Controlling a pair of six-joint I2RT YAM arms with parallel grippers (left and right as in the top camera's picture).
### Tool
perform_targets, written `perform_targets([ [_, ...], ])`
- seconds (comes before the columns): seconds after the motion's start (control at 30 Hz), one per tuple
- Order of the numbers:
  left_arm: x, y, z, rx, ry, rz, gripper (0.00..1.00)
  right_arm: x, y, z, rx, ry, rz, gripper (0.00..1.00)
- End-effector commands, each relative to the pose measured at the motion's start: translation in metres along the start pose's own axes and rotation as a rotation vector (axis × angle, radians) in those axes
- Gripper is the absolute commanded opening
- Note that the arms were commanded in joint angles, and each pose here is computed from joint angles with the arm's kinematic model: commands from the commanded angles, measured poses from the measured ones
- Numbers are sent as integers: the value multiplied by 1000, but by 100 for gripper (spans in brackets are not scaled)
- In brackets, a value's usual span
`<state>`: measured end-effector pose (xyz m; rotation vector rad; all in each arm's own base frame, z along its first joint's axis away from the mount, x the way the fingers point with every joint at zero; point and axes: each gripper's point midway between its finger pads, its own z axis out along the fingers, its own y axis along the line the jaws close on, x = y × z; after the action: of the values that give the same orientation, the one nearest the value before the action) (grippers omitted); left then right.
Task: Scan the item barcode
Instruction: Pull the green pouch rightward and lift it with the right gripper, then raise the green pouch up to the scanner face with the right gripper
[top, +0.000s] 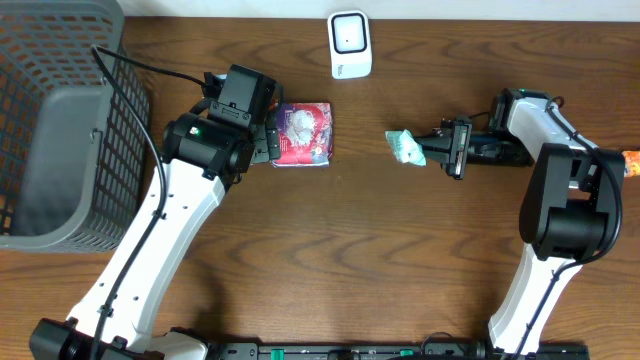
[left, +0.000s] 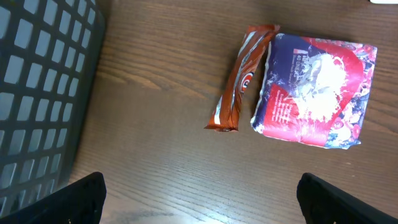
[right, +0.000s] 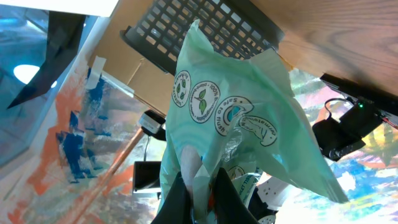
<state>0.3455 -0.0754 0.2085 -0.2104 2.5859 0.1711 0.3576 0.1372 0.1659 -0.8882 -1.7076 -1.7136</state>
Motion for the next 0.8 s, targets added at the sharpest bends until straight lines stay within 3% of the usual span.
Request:
perform_targets([
  [0.0,-4,1,-2,0,-8,-8,98,10,10,-2,-28,-1,-27,2],
  [0.47,-4,1,-2,0,-8,-8,98,9,4,-2,8,-6,-32,1],
  [0.77,-4,1,-2,0,-8,-8,98,-10,-4,17,92,9,-327,1],
])
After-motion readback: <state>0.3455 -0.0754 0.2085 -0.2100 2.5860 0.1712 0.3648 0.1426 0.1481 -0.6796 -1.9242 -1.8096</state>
